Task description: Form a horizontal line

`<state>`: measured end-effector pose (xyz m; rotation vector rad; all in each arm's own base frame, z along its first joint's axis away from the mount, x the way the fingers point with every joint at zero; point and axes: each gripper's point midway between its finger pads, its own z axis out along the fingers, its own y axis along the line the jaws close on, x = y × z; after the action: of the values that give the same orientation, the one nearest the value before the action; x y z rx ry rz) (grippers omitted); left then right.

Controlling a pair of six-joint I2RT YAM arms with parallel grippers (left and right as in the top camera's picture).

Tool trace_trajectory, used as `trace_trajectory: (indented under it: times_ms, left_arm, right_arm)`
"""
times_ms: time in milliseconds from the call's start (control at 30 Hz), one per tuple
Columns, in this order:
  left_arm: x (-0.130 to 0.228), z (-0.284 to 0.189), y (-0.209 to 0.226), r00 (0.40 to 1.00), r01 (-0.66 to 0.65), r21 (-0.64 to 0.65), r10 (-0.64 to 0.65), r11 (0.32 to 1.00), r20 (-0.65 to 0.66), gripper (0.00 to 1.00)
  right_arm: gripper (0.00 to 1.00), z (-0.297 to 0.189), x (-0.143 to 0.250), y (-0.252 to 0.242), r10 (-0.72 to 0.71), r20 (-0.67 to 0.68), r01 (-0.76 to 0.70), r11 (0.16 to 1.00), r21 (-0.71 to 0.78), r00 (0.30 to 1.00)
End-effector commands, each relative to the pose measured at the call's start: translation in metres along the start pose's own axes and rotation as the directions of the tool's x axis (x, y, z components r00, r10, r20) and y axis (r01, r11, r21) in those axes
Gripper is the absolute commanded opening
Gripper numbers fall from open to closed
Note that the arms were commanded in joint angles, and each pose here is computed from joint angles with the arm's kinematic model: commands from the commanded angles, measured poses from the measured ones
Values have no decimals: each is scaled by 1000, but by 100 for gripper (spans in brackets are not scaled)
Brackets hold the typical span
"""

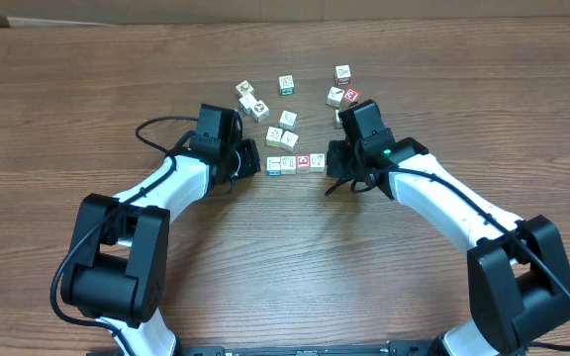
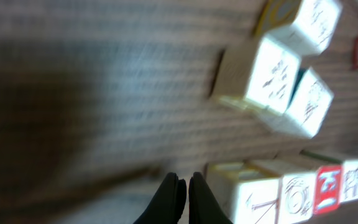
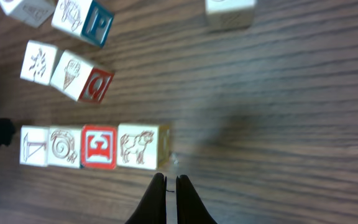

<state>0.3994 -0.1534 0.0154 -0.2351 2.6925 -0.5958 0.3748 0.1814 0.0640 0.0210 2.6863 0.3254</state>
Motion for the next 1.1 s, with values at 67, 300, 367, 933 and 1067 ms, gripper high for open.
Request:
trace_trajectory:
  times_ms: [67,300,367,933,1067]
  left_arm:
    - [10,-5,-4,998,-40,5,40,999,-48,4]
    - [8,-28,-23,989,-147,22,147,989,-18,4]
    - [18,-25,-25,985,-168,5,168,986,-44,4]
    - [33,-23,-29,977,-200,-8,198,980,-84,4]
    - [40,-22,-34,972,-215,-5,214,977,-98,4]
  right_arm:
    - [4,2,19,26,-63,-35,61,997,-46,997]
    - [4,1,29,49,-85,-37,82,994,-78,996]
    - [4,2,31,54,-91,-36,88,993,-85,995]
    - [4,16,33,56,-46,-48,41,995,-90,998]
    - [4,3,17,46,-11,-11,10,996,-92,1000]
